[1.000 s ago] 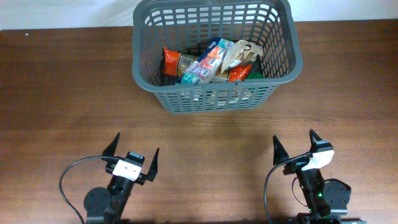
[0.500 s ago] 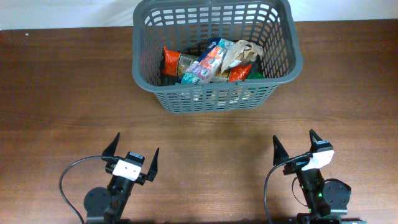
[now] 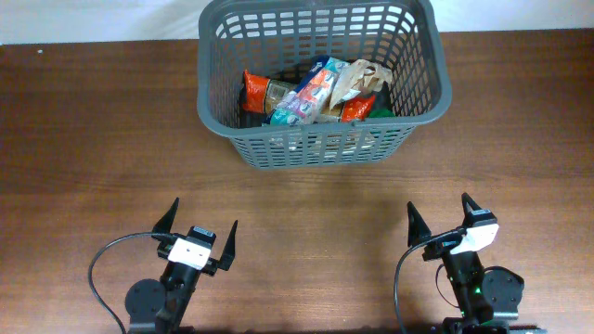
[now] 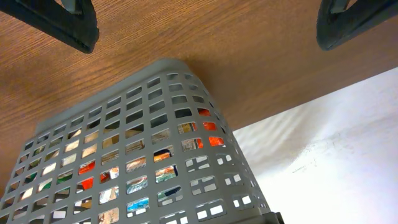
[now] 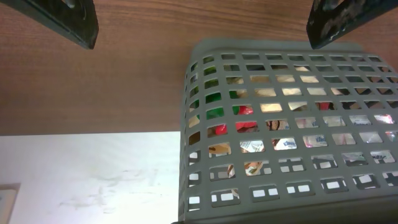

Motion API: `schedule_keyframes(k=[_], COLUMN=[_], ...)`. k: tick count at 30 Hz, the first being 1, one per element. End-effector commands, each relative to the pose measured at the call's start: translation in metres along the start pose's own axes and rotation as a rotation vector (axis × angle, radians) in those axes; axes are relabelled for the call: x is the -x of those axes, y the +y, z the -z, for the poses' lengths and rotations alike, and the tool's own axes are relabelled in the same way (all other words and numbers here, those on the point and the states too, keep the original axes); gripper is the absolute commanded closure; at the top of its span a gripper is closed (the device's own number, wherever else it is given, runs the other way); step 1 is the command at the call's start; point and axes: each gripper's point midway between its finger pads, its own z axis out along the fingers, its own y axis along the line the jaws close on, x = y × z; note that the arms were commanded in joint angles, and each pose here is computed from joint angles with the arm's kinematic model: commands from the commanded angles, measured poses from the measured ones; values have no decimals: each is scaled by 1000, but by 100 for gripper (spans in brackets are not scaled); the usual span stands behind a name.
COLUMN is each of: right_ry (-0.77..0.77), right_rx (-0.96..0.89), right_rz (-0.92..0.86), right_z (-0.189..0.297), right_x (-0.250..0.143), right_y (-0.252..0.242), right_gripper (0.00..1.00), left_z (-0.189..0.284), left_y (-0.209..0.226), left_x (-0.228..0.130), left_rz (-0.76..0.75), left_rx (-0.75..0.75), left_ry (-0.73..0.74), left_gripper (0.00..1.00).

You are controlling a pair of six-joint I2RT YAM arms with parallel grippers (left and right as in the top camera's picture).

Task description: Pack container

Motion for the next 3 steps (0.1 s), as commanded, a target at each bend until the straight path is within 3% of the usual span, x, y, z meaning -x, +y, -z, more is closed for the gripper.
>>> schedule_keyframes(k=[1, 3], right_ry=[3, 3], right_rx=[23, 23], right_rz=[9, 10], right_z=[0, 0], right_x=[-2, -2], right_y=[5, 5], right_gripper=[1, 1], left_z=[-1, -1], left_y=[1, 1], left_x=[-4, -4], left_rz=[-14, -14], left_rx=[9, 9], left_ry=[3, 3], left_gripper=[1, 1])
